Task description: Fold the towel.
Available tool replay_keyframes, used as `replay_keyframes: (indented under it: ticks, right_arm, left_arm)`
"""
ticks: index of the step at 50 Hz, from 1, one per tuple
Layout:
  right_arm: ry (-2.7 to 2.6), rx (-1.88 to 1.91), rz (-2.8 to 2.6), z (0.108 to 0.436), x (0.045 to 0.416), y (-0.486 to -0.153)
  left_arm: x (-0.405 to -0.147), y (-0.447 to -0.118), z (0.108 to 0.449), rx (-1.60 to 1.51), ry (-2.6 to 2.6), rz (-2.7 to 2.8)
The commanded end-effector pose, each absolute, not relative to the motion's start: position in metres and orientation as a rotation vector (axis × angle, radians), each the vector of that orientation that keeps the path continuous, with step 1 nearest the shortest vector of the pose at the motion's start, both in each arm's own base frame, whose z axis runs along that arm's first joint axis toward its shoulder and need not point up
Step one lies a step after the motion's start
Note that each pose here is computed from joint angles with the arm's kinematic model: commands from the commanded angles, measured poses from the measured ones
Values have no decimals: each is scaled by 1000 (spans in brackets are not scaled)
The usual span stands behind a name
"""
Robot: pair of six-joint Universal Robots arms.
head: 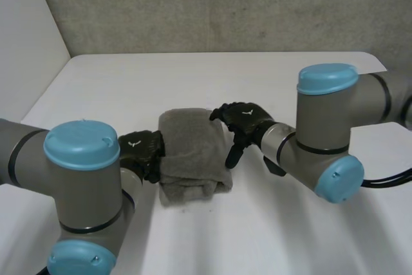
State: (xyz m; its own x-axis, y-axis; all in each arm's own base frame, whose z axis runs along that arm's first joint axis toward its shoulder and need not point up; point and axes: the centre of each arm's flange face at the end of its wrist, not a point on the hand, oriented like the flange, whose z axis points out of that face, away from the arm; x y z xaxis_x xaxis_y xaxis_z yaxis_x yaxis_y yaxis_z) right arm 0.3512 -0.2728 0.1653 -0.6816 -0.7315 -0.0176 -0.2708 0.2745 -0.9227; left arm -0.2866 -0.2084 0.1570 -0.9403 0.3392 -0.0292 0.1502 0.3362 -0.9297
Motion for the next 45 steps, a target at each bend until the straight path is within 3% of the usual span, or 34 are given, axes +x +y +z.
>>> replay_keyframes:
  ticks: [1, 12, 19, 24, 28, 35, 45]
  right_arm:
    - [2107, -889, -1329, 153, 360, -275]
    - [2137, -914, -1281, 142, 363, -276]
    - [2129, -919, -1294, 146, 364, -276]
    - [2126, -943, -1308, 147, 363, -277]
    - [2124, -960, -1316, 147, 363, -277]
    - [2128, -964, -1311, 145, 363, -276]
    - [2124, -1007, -1335, 144, 363, -277]
  left_arm:
    - [-281, -202, 146, -461, -2474, 1623]
    - [-286, -211, 161, -433, -2422, 1676]
    - [-297, -234, 227, -319, -2186, 1874]
    - [-298, -251, 245, -286, -2118, 1918]
    - [-305, -256, 236, -322, -2114, 1878]
    - [-317, -272, 191, -386, -2208, 1778]
    - [-305, -272, 162, -398, -2332, 1691]
